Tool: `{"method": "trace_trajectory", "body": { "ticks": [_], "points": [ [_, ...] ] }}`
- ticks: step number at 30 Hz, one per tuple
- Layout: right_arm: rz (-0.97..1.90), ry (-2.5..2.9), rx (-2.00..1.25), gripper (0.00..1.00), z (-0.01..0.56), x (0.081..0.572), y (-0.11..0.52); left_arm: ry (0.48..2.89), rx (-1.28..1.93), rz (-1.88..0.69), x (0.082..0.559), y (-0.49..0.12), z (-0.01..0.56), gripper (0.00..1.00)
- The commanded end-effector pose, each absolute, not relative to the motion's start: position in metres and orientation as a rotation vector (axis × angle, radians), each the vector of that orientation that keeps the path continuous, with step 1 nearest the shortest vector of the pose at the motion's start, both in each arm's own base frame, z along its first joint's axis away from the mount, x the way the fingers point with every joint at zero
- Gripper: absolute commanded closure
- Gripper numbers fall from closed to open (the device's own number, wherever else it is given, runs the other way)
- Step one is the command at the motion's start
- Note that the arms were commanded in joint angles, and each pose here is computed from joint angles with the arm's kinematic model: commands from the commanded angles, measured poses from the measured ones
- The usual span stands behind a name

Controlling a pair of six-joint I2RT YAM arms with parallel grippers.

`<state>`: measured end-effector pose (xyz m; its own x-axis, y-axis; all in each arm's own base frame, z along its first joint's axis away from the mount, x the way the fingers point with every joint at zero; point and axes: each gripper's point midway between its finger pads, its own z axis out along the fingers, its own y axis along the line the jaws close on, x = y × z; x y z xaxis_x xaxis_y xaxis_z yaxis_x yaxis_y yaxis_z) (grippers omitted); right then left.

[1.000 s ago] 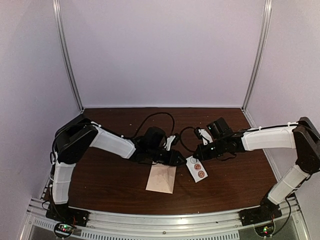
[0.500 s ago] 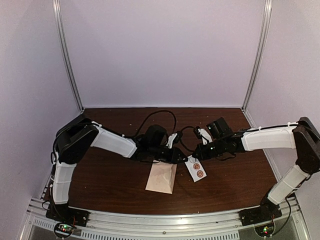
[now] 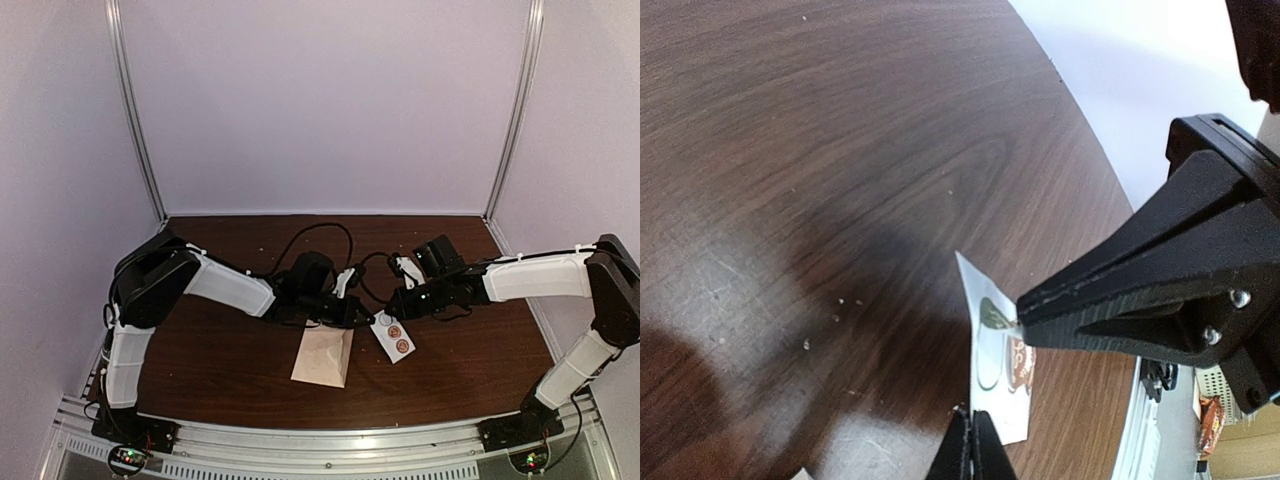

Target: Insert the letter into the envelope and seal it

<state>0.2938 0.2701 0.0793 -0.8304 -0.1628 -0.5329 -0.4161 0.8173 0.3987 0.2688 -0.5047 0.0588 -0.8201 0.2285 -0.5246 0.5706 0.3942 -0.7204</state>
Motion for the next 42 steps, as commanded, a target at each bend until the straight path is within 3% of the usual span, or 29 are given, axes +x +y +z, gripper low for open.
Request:
{"method": "trace_trajectory", "body": {
  "ticks": [1,24,26,31,37,42],
  "points": [
    [0.666,2.481,-0.407,1.0,0.09,0.297,0.265,2.265,0.707,-1.428,0.271,-0.514,0.068,1.0],
    [0.574,2.455,-0.344,1.0,0.106,0.297,0.245,2.276,0.69,-1.386,0.277,-0.514,0.067,1.0],
    [0.576,2.448,-0.34,1.0,0.11,0.297,0.245,2.259,0.696,-1.374,0.279,-0.515,0.073,0.94],
    [0.585,2.432,-0.332,1.0,0.118,0.294,0.242,2.187,0.706,-1.274,0.292,-0.511,0.101,0.68],
    [0.596,2.408,-0.312,1.0,0.128,0.29,0.237,2.163,0.64,-1.053,0.304,-0.475,0.128,0.49],
    [0.595,2.402,-0.303,1.0,0.13,0.287,0.233,2.25,0.584,-0.953,0.282,-0.434,0.12,0.36]
  ]
}}
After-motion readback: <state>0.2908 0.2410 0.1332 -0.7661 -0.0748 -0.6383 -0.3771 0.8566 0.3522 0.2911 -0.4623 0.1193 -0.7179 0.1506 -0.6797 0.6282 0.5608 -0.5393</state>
